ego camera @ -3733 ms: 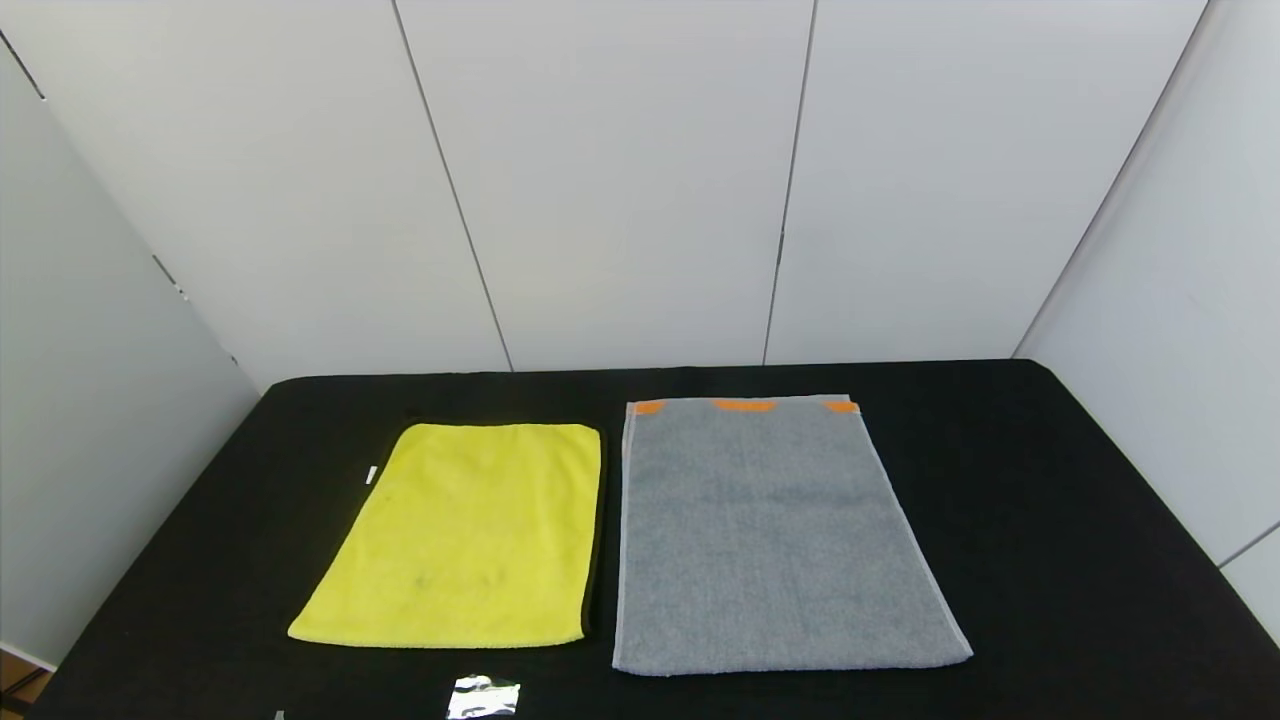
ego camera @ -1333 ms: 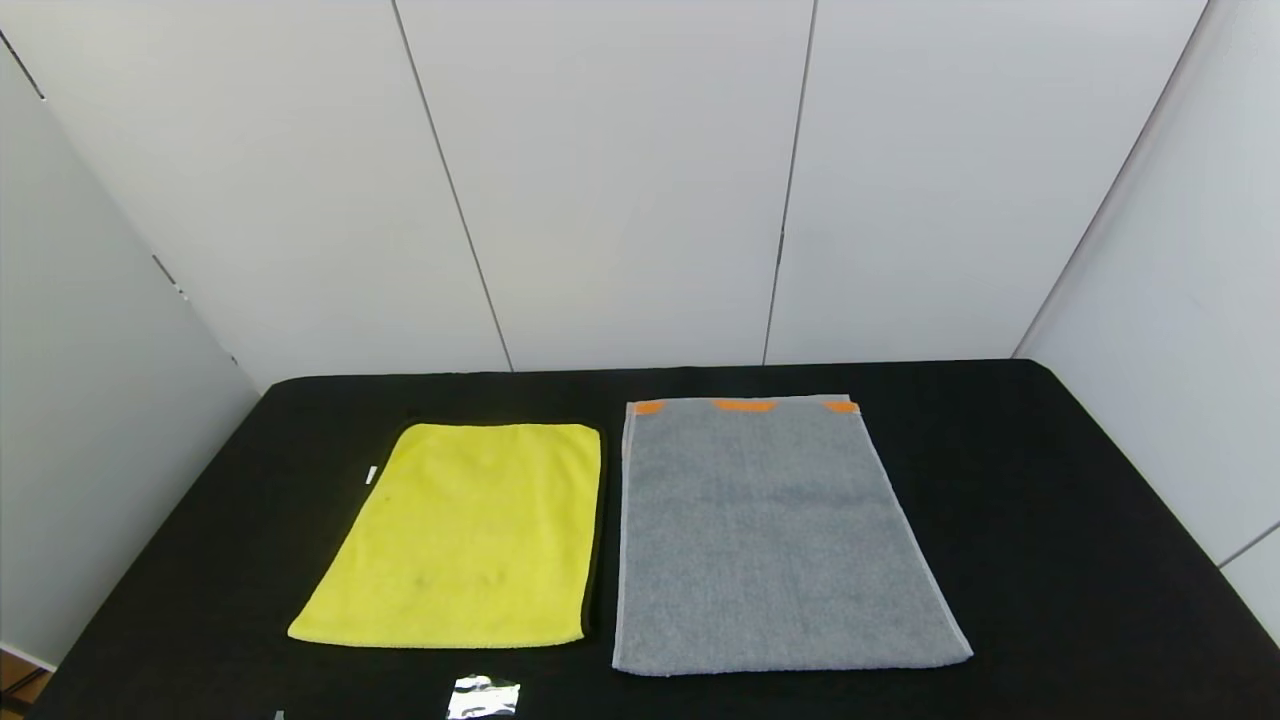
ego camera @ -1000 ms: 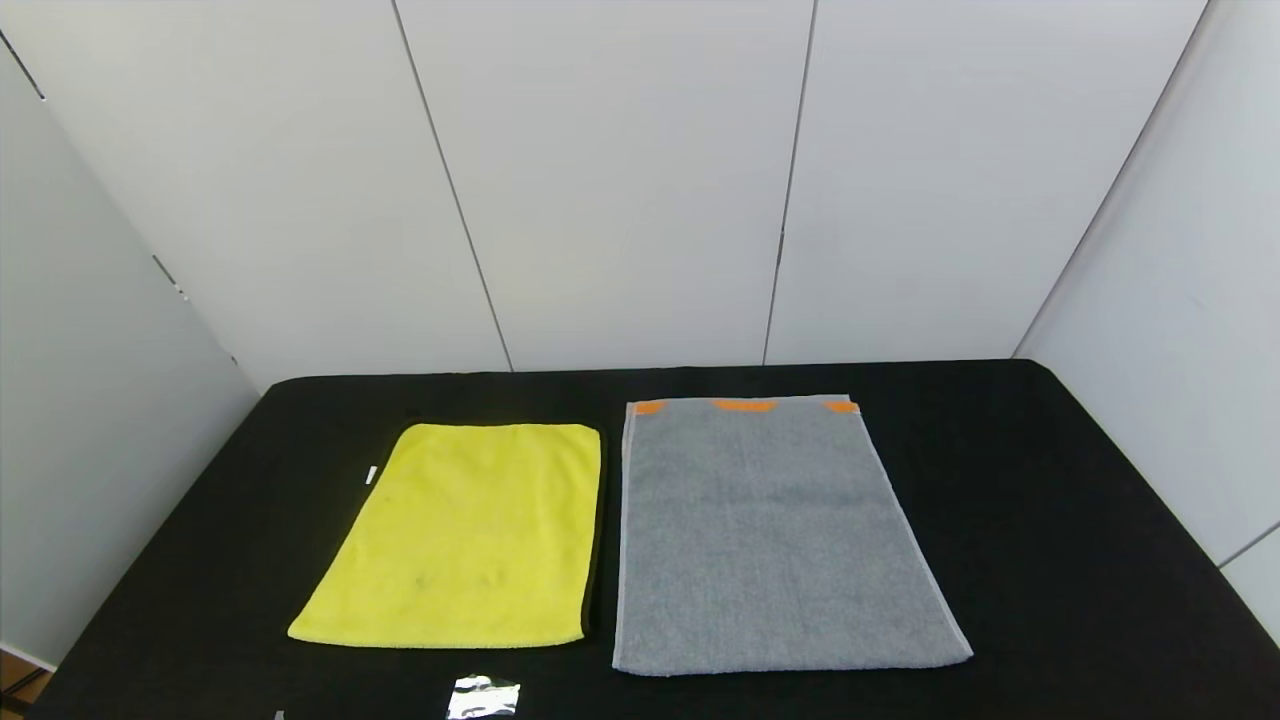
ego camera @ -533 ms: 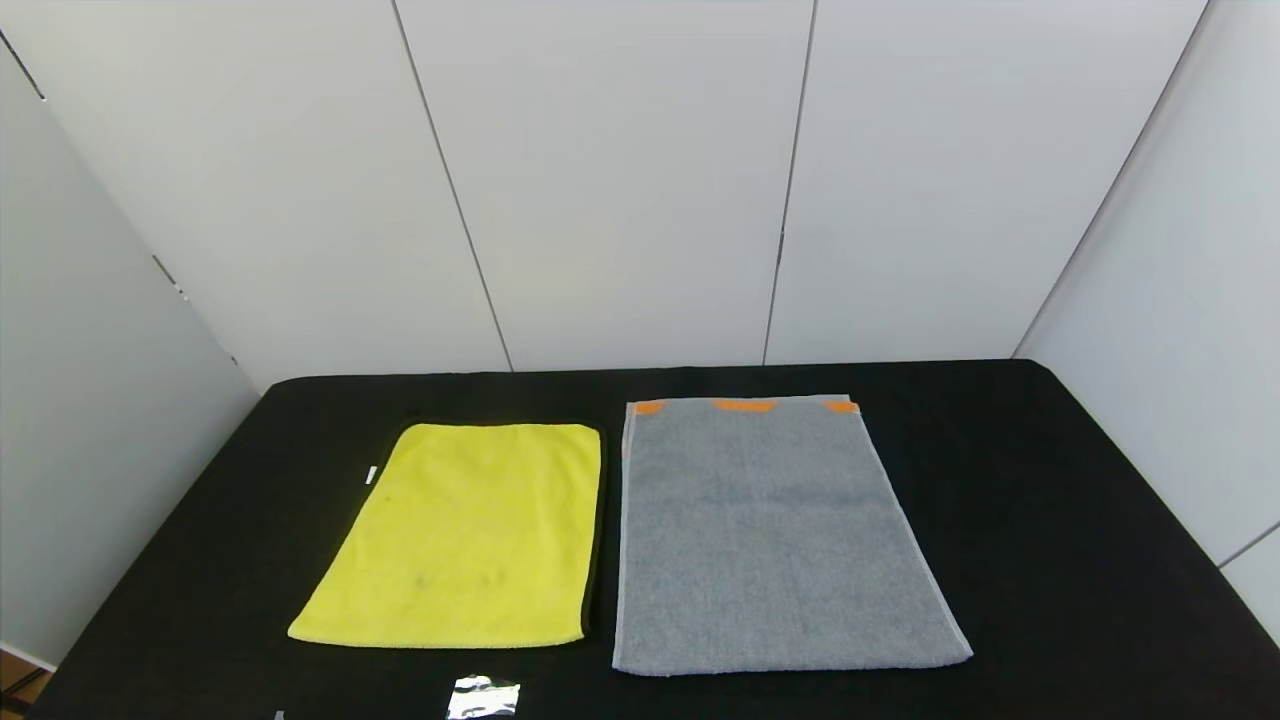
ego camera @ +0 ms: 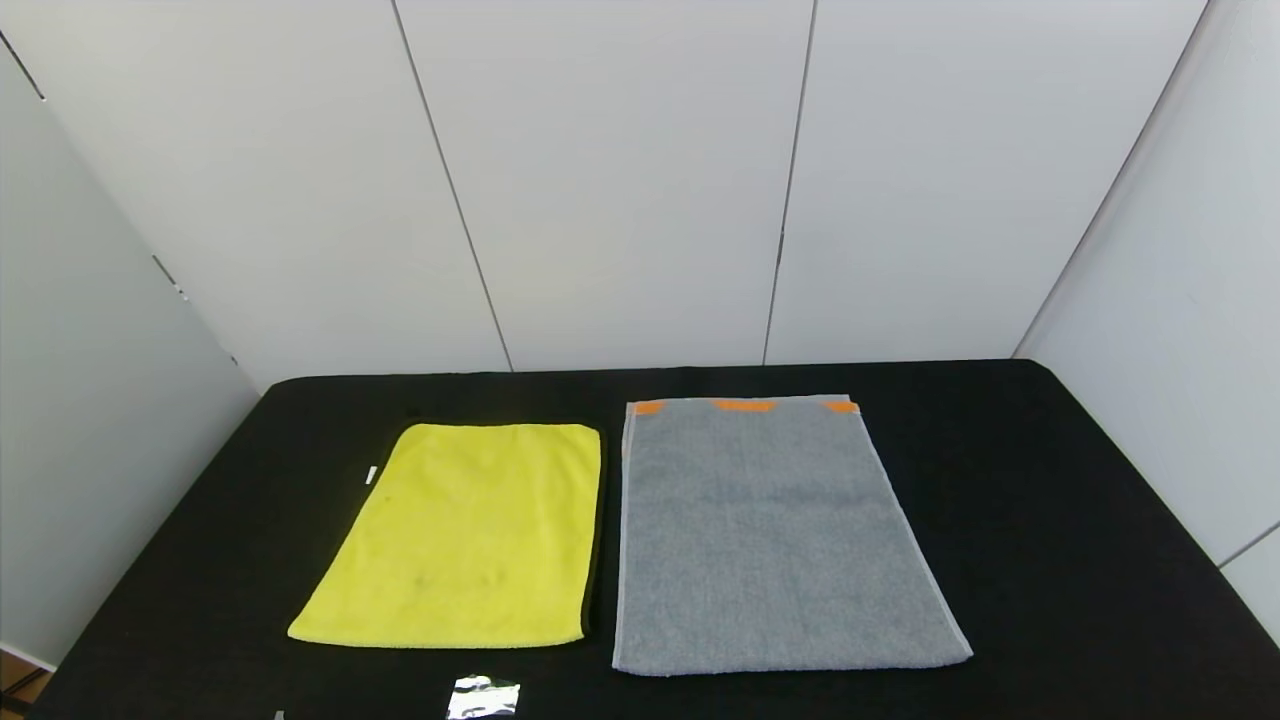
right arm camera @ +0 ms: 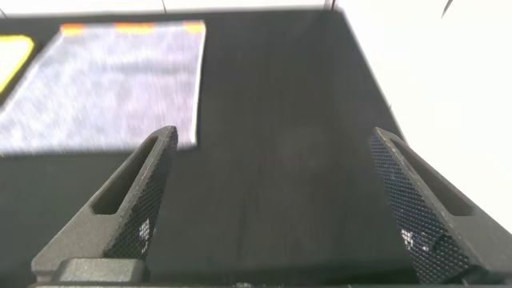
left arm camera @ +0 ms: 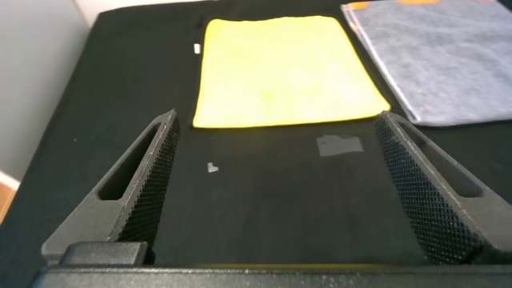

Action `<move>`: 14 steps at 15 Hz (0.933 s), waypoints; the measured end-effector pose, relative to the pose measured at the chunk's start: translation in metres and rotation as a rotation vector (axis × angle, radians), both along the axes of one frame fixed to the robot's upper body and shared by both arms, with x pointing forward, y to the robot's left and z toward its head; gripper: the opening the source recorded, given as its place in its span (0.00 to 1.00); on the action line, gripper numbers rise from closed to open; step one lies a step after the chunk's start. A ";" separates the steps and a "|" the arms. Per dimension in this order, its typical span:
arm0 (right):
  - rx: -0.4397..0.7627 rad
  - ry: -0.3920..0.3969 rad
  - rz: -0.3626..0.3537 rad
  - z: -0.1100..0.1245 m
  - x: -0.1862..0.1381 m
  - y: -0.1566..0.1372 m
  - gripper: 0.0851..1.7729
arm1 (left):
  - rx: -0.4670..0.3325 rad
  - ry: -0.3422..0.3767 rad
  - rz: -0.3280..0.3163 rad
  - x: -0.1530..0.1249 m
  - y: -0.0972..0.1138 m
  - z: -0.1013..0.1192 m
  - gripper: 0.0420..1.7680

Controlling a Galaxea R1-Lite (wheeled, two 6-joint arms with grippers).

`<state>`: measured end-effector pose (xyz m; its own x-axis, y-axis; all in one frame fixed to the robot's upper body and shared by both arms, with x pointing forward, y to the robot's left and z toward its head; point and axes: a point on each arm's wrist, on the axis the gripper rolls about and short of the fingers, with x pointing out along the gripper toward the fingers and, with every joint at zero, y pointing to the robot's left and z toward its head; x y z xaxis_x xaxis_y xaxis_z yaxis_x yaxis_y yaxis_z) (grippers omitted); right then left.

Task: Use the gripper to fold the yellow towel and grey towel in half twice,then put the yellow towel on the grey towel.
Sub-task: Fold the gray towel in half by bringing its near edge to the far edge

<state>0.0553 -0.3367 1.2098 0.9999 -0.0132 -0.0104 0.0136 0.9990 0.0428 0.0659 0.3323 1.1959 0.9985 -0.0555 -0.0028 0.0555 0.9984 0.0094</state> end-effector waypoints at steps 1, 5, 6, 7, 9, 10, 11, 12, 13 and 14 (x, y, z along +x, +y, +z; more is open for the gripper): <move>0.000 -0.012 0.001 0.006 -0.001 0.000 0.97 | 0.000 0.011 -0.010 -0.002 0.000 0.005 0.97; 0.000 -0.017 0.010 0.029 -0.001 0.000 0.97 | 0.005 0.042 -0.038 -0.005 -0.001 0.033 0.97; 0.000 -0.013 0.011 0.035 0.000 0.000 0.97 | 0.008 0.050 -0.045 -0.003 -0.001 0.040 0.97; 0.000 -0.007 0.013 0.043 0.002 0.000 0.97 | 0.015 0.060 -0.051 -0.001 -0.001 0.046 0.97; -0.002 0.015 0.020 0.056 0.007 0.000 0.97 | 0.043 0.093 -0.066 0.005 -0.001 0.058 0.97; -0.001 0.032 0.024 0.062 0.011 0.000 0.97 | 0.059 0.120 -0.079 0.009 -0.001 0.062 0.97; -0.001 0.052 0.027 0.069 0.015 0.000 0.97 | 0.071 0.155 -0.096 0.013 -0.001 0.068 0.97; -0.002 0.071 0.031 0.075 0.019 0.000 0.97 | 0.078 0.185 -0.126 0.016 -0.001 0.074 0.97; -0.002 0.095 0.038 0.082 0.024 0.000 0.97 | 0.083 0.212 -0.157 0.020 -0.001 0.080 0.97; -0.003 0.117 0.045 0.088 0.028 0.000 0.97 | 0.087 0.237 -0.184 0.025 -0.002 0.087 0.97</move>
<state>0.0836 -0.3367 1.2982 0.9913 0.0319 -0.1275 -0.0268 0.9988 0.0411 0.0906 0.3308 1.2833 0.9426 -0.2244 -0.2472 0.2460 0.9674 0.0600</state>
